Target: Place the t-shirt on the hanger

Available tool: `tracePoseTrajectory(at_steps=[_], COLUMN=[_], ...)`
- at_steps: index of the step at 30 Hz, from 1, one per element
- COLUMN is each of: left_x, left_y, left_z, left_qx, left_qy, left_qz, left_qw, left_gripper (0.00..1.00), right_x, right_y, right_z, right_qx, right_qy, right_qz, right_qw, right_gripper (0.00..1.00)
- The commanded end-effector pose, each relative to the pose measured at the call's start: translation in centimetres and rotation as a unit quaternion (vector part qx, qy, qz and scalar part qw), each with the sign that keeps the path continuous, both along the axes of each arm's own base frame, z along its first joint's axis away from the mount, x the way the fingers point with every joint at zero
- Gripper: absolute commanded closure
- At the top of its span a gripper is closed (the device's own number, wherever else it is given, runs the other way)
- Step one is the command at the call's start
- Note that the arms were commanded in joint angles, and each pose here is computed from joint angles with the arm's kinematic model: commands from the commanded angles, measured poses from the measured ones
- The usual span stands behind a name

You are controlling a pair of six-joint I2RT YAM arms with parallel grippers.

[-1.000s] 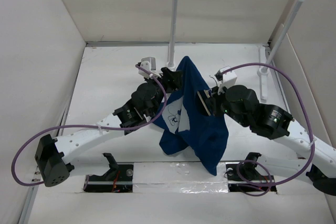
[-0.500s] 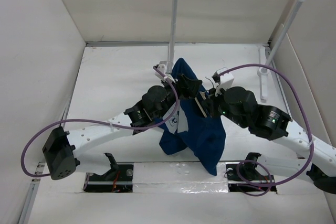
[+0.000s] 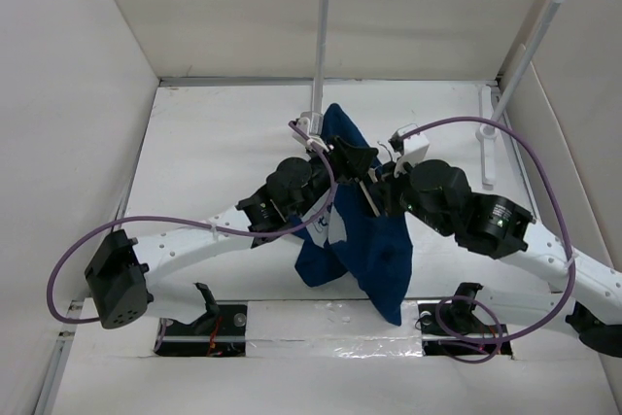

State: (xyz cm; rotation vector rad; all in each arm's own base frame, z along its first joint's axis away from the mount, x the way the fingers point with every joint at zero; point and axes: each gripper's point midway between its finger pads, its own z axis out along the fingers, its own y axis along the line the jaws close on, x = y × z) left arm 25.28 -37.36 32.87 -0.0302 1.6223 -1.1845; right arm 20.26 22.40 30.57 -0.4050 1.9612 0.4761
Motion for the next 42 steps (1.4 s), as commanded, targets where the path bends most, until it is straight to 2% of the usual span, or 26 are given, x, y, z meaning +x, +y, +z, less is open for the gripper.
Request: tracePoseTrajectory(at_steps=[1, 5, 12, 15, 17, 18, 20, 21, 24, 27, 31, 36, 39, 42], left_x=[-1.0, -1.1, -1.5, -1.0, -1.3, -0.9, -0.7, -0.5, -0.3, -0.1, 0.0, -0.3, -0.5, -0.7], left_y=[-0.3, 0.2, 2.3, 3.7, 4.3, 4.7, 5.4, 5.8, 6.5, 7.4, 8.1, 8.2, 8.1, 8.2], left_z=[2.2, 2.6, 3.2, 3.8, 4.3, 4.1, 4.6, 4.6, 4.7, 5.0, 5.4, 6.0, 6.0, 6.0], left_qx=[-0.046, -0.053, -0.083, -0.115, -0.125, -0.12, -0.126, -0.127, -0.133, -0.143, -0.151, -0.16, -0.161, -0.162], left_qy=[-0.014, -0.016, -0.019, -0.017, -0.018, -0.016, -0.019, -0.019, -0.018, -0.02, -0.022, -0.023, -0.021, -0.02], left_qz=[-0.025, -0.021, 0.0, -0.005, -0.009, -0.001, 0.007, 0.011, 0.012, 0.014, 0.011, 0.006, 0.0, -0.001], left_qw=[0.998, 0.998, 0.996, 0.993, 0.992, 0.993, 0.992, 0.992, 0.991, 0.989, 0.988, 0.987, 0.987, 0.987], left_gripper=[0.74, 1.0, 1.0, 1.0, 1.0, 1.0, 1.0, 1.0, 1.0, 1.0, 1.0, 1.0, 1.0, 1.0], right_x=[0.9, 1.1, 0.5, 0.2, -0.3, -0.4, -1.0, -1.4, -2.7, -3.9, -5.6, -5.8, -4.9, -3.8], right_y=[1.8, 1.8, 2.4, 2.7, 2.8, 2.7, 2.4, 2.4, 2.0, 1.3, 1.0, 1.5, 2.3, 4.0], right_z=[3.2, 3.2, 3.1, 2.9, 2.6, 2.5, 2.3, 2.3, 1.7, 1.0, -1.3, -0.5, 1.1, 1.0], right_qx=[0.056, 0.055, 0.072, 0.083, 0.088, 0.091, 0.096, 0.102, 0.118, 0.14, 0.162, 0.19, 0.186, 0.153], right_qy=[-0.045, -0.047, -0.045, -0.042, -0.04, -0.038, -0.036, -0.033, -0.023, -0.011, 0.012, -0.003, -0.029, -0.032], right_qz=[0.006, 0.001, 0.015, 0.025, 0.036, 0.035, 0.038, 0.041, 0.054, 0.063, 0.079, 0.086, 0.081, 0.078], right_qw=[0.997, 0.997, 0.996, 0.995, 0.995, 0.994, 0.994, 0.993, 0.991, 0.988, 0.983, 0.978, 0.979, 0.985], right_gripper=[1.0, 1.0, 1.0, 0.98, 0.83, 0.71, 0.61, 0.53, 0.43, 0.37, 0.36, 0.35, 0.34, 0.33])
